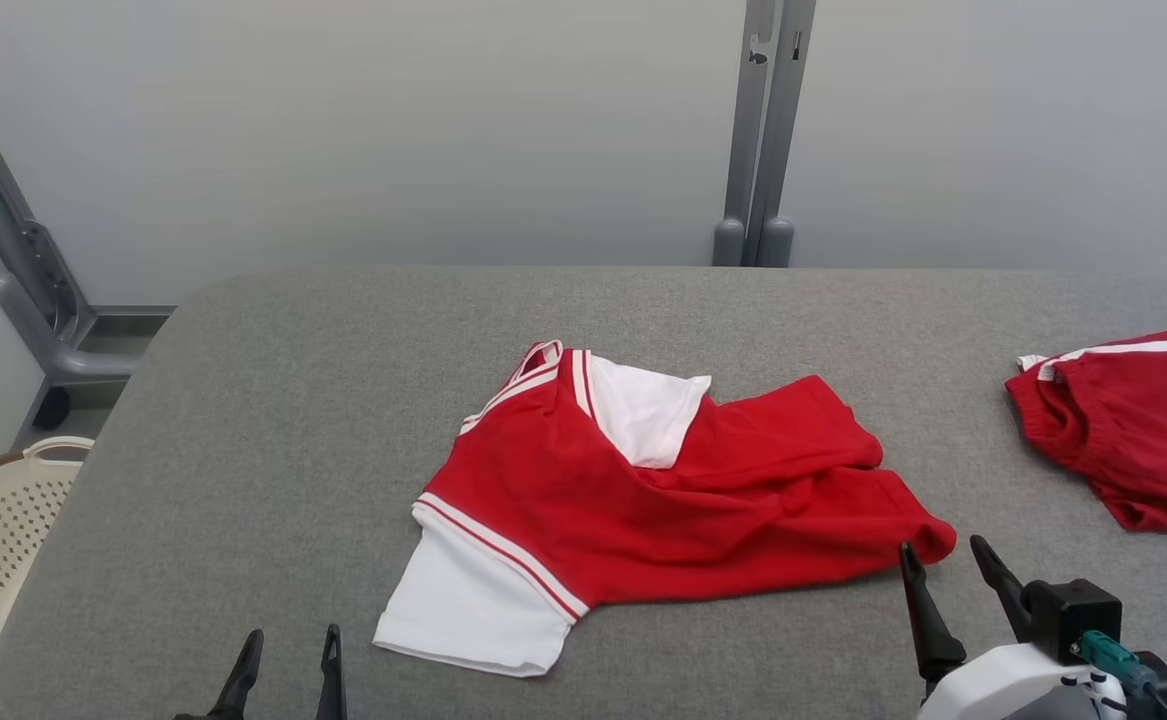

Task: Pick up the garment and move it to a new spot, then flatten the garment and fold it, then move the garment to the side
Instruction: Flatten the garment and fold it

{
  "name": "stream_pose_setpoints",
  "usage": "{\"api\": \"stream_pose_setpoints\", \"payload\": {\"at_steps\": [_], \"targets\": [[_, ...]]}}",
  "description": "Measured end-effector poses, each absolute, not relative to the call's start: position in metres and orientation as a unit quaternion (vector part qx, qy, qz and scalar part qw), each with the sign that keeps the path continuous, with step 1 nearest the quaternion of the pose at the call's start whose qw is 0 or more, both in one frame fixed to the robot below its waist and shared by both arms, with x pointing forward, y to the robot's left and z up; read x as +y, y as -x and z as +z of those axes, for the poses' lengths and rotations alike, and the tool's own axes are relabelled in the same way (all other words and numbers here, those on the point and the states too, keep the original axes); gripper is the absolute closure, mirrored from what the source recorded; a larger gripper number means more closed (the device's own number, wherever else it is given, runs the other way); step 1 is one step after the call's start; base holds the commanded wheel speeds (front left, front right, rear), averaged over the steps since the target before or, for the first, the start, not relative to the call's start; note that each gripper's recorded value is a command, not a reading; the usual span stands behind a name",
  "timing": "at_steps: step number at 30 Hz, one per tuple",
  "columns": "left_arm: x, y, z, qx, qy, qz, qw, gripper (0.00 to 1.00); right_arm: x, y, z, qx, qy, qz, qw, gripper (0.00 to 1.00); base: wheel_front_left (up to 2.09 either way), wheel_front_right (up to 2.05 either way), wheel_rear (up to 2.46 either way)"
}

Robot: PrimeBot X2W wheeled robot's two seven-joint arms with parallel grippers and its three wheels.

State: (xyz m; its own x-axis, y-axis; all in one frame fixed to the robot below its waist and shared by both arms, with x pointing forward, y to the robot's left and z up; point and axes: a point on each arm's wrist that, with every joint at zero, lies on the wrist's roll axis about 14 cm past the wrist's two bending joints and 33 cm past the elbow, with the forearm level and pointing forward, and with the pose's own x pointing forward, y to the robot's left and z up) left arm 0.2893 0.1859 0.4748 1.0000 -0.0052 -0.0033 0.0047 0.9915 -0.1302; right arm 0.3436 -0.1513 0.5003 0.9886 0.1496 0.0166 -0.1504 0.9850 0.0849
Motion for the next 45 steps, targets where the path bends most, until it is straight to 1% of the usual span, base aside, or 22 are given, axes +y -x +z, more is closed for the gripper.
{"api": "stream_pose_setpoints", "payload": {"at_steps": [6,10,14,22,26,28,32,37,42,45], "targets": [[0.184,-0.291,0.471,0.009,0.065,-0.005,0.998,0.0,-0.149,-0.344,0.498,0.001,-0.045,0.078,0.996,0.0,0.0,0.0,0.0],[0.182,-0.29,0.462,0.032,0.067,-0.008,0.997,0.0,-0.149,-0.345,0.494,0.011,-0.046,0.077,0.996,0.0,0.0,0.0,0.0],[0.179,-0.295,0.454,0.063,0.057,-0.021,0.996,0.0,-0.149,-0.346,0.482,0.048,-0.028,0.079,0.995,0.0,0.0,0.0,0.0],[0.166,-0.317,0.433,0.139,0.031,-0.061,0.988,0.0,-0.156,-0.355,0.455,0.131,0.041,0.074,0.988,0.0,0.0,0.0,0.0],[0.164,-0.323,0.412,0.197,0.021,-0.069,0.978,0.0,-0.16,-0.36,0.441,0.163,0.06,0.072,0.982,0.0,0.0,0.0,0.0],[0.164,-0.326,0.403,0.222,0.02,-0.069,0.972,0.0,-0.162,-0.363,0.438,0.169,0.063,0.069,0.981,0.0,0.0,0.0,0.0],[0.164,-0.337,0.398,0.246,0.023,-0.062,0.967,0.0,-0.168,-0.369,0.436,0.171,0.069,0.063,0.981,0.0,0.0,0.0,0.0],[0.164,-0.338,0.377,0.299,0.037,-0.052,0.952,0.0,-0.172,-0.374,0.432,0.178,0.075,0.06,0.979,0.0,0.0,0.0,0.0],[0.165,-0.351,0.375,0.305,0.038,-0.051,0.95,0.0,-0.173,-0.378,0.427,0.183,0.08,0.062,0.978,0.0,0.0,0.0,0.0],[0.163,-0.353,0.367,0.327,0.03,-0.055,0.943,0.0,-0.173,-0.381,0.424,0.188,0.082,0.065,0.977,0.0,0.0,0.0,0.0]]}}
